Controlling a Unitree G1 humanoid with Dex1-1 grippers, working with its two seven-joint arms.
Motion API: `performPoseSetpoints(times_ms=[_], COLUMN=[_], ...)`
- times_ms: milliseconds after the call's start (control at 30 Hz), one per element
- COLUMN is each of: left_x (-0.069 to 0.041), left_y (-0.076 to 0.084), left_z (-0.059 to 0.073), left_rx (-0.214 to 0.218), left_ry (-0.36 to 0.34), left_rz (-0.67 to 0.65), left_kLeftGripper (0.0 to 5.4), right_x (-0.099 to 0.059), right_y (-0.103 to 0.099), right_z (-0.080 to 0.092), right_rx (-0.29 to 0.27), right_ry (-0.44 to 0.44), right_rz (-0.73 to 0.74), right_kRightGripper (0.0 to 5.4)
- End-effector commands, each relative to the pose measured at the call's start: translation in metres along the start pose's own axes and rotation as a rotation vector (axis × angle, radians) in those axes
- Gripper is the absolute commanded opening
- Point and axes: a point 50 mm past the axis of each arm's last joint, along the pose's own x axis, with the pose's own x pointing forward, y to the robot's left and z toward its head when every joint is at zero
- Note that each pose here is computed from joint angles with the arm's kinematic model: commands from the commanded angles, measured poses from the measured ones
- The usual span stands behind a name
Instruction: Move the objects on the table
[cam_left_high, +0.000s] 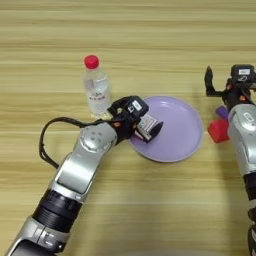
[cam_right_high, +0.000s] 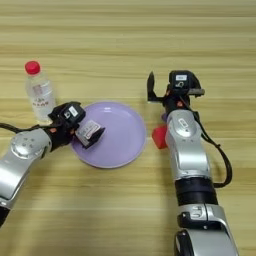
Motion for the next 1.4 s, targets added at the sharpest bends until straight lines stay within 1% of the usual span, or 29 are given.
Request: performPoseSetpoints(times_ms=[33, 133, 200, 267, 400, 433, 467, 533, 633, 800, 867, 933, 1000, 1100, 1267, 1400], left_x=[0.0, 0.003, 0.005, 0.007, 0.011, 0.012, 0.013, 0.015, 0.015, 0.014, 0.014, 0.013, 0.011, 0.009, 0.008, 0.009], left_y=[-0.002, 0.0, 0.003, 0.005, 0.008, 0.008, 0.008, 0.008, 0.006, 0.003, 0.001, 0.001, -0.003, -0.006, -0.004, 0.0], left_z=[-0.008, -0.016, -0.02, -0.024, -0.033, -0.034, -0.034, -0.03, -0.026, -0.028, -0.025, -0.023, -0.023, -0.023, -0.025, -0.031], left_rx=[-0.003, -0.004, 0.009, 0.008, -0.021, -0.022, -0.021, -0.015, -0.008, 0.002, 0.035, 0.089, 0.118, 0.121, 0.119, 0.098], left_ry=[0.039, 0.07, 0.086, 0.101, 0.138, 0.139, 0.137, 0.122, 0.105, 0.107, 0.095, 0.077, 0.069, 0.065, 0.075, 0.1], left_rz=[-0.012, -0.005, 0.004, 0.009, 0.009, 0.005, 0.003, -0.006, -0.021, -0.04, -0.047, -0.046, -0.06, -0.075, -0.071, -0.062], left_kLeftGripper=[5.38, 5.38, 5.38, 5.38, 5.38, 5.38, 5.38, 5.38, 5.38, 5.38, 5.38, 5.38, 5.38, 5.38, 5.38, 5.38], right_x=[-0.001, -0.001, -0.001, -0.001, -0.002, -0.002, -0.002, -0.002, -0.002, -0.002, -0.002, -0.002, -0.002, -0.002, -0.002, -0.002], right_y=[0.002, 0.002, 0.002, 0.002, 0.003, 0.003, 0.003, 0.002, 0.003, 0.005, 0.005, 0.006, 0.006, 0.007, 0.008, 0.009], right_z=[0.003, 0.004, 0.004, 0.004, 0.005, 0.005, 0.006, 0.007, 0.007, 0.007, 0.007, 0.007, 0.007, 0.007, 0.007, 0.008], right_rx=[0.002, 0.002, 0.003, 0.003, 0.004, 0.004, -0.013, -0.025, -0.014, 0.004, 0.005, 0.006, 0.007, 0.013, 0.014, 0.015], right_ry=[-0.003, -0.003, -0.004, -0.004, -0.006, -0.006, -0.014, -0.019, -0.014, -0.005, -0.004, -0.003, -0.002, 0.002, 0.003, 0.001], right_rz=[-0.005, -0.004, -0.005, -0.005, -0.005, -0.005, -0.012, -0.018, -0.012, -0.005, -0.004, -0.003, -0.001, 0.003, 0.004, 0.003], right_kRightGripper=[5.4, 5.4, 5.4, 5.4, 5.4, 5.4, 5.4, 5.4, 5.4, 5.4, 5.4, 5.4, 5.4, 5.4, 5.4, 5.4])
